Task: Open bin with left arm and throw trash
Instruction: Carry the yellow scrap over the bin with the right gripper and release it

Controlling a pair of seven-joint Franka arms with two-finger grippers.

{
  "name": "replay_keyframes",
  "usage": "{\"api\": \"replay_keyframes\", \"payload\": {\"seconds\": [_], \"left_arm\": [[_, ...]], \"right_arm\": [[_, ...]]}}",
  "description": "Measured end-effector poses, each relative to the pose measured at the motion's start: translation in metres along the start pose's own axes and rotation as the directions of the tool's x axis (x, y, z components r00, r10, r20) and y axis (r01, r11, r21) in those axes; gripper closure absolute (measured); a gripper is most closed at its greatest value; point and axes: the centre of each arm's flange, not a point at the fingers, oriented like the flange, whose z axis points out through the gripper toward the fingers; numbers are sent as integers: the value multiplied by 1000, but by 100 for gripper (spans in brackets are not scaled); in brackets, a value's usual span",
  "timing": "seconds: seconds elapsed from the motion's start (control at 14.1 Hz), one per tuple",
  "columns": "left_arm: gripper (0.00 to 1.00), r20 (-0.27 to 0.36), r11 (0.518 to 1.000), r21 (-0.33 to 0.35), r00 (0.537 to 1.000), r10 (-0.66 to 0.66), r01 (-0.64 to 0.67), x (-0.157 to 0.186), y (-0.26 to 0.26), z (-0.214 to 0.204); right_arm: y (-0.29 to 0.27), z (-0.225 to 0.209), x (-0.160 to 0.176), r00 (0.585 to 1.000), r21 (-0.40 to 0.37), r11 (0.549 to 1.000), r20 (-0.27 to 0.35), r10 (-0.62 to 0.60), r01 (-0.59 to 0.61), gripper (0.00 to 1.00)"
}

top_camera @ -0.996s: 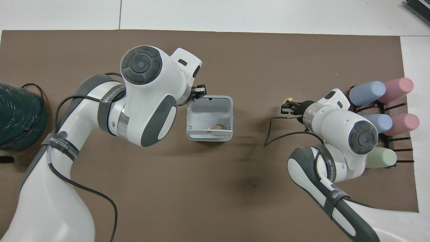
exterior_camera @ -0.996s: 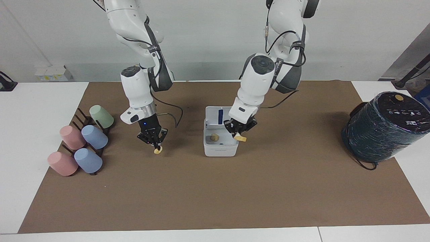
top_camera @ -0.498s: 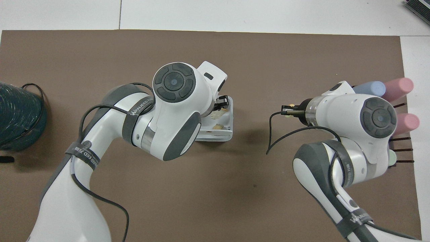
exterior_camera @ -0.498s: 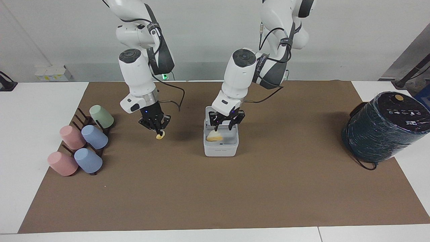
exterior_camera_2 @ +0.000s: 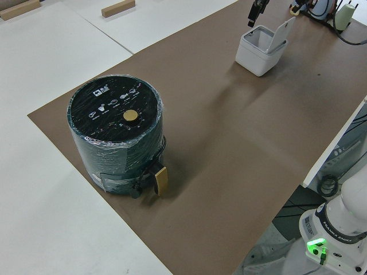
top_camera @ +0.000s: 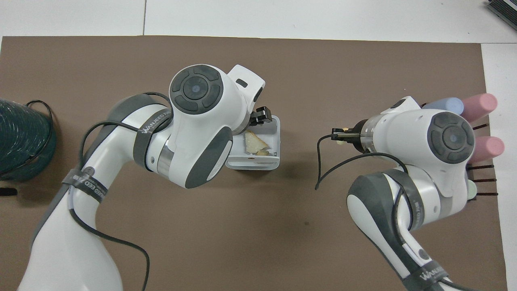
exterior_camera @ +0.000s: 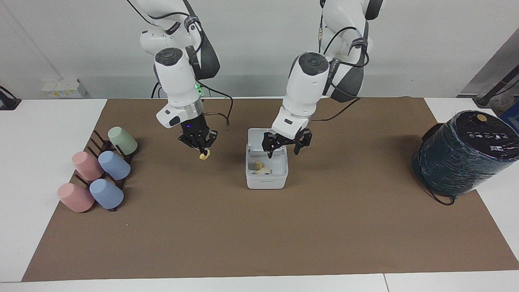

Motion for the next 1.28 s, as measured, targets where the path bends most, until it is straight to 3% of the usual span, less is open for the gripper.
{"api": "replay_keyframes", "payload": {"seconds": [0.43,0.64,0.85,0.93,1.28], "left_arm": [[1,47,995,43,995,84,-86,81,-160,-42],[0,44,993,52,993,106,-108,89,-222,-80],[0,45,987,100,992,120,-124,78,-241,-109],[0,43,986,103,991,124,-128,74,-240,-116],[0,45,984,102,989,142,-146,67,-231,-121]], "right_arm": [[-86,21,-16,991,104,986,-17,133,-131,96],[-120,32,-18,986,133,977,9,169,-169,96],[-146,49,-27,981,161,968,23,192,-193,96],[-151,54,-30,980,162,966,31,198,-201,90],[-153,52,-26,975,168,960,31,222,-224,34]]}}
